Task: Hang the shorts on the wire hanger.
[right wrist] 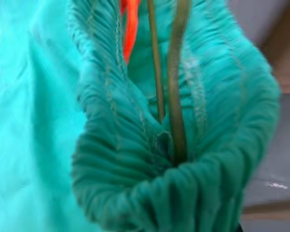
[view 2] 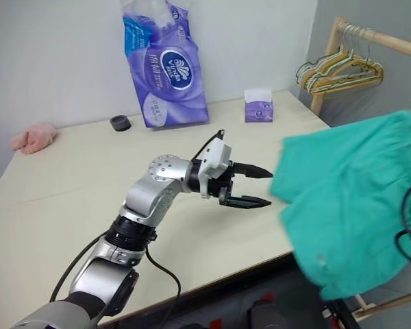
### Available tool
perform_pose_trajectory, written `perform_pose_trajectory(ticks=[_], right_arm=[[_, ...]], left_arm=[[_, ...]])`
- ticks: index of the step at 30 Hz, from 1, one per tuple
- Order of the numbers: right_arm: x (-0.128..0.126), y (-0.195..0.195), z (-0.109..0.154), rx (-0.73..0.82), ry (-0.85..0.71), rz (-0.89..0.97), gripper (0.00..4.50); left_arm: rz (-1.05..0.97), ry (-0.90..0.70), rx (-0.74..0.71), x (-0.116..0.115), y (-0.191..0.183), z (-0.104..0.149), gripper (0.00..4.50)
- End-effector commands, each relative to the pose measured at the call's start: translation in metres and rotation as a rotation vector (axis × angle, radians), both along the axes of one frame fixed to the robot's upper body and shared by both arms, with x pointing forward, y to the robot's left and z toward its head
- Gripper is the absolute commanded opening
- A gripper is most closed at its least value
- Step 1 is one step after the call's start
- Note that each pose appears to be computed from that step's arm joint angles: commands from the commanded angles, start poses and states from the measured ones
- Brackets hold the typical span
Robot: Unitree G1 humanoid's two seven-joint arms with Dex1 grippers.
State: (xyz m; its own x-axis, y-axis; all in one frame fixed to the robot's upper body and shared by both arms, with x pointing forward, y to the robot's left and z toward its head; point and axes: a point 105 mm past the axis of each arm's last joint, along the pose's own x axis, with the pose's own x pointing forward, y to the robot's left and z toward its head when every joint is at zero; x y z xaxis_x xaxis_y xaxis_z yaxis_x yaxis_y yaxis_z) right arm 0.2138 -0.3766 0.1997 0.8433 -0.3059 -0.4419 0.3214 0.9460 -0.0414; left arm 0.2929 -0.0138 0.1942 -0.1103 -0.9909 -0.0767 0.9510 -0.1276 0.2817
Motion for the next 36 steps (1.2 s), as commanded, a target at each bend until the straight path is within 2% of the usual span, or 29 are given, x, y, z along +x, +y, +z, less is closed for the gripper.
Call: perform_pose_trajectory(ticks=[1, 4, 10, 14, 20, 24, 27, 36], right_arm=[[-0.001, -0.026, 0.02, -0.014, -0.024, -0.125, 0.0], [0.001, -0.054, 0.045, -0.038, -0.034, -0.253, 0.0], [0.014, -0.081, 0.067, -0.069, -0.042, -0.295, 0.0], [0.019, -0.095, 0.069, -0.039, -0.035, -0.321, 0.0], [0.026, -0.114, 0.063, 0.046, 0.016, -0.344, 0.0], [0.028, -0.112, 0.05, 0.138, 0.047, -0.336, 0.0], [0.029, -0.106, 0.045, 0.177, 0.059, -0.321, 0.0], [0.032, -0.099, 0.044, 0.228, 0.047, -0.309, 0.0]], left_arm=[[-0.031, -0.072, -0.024, -0.007, -0.014, 0.009, 3.23], [-0.055, -0.091, -0.037, -0.011, -0.027, 0.009, 3.23], [-0.051, -0.109, -0.053, -0.011, -0.034, 0.009, 3.23], [-0.065, -0.117, -0.071, -0.014, -0.038, 0.014, 3.23], [-0.13, -0.134, -0.127, -0.02, -0.047, 0.037, 3.23], [-0.16, -0.112, -0.157, -0.023, -0.048, 0.05, 3.23], [-0.17, -0.117, -0.145, -0.024, -0.047, 0.05, 3.23], [-0.172, -0.141, -0.15, -0.023, -0.048, 0.053, 3.23]])
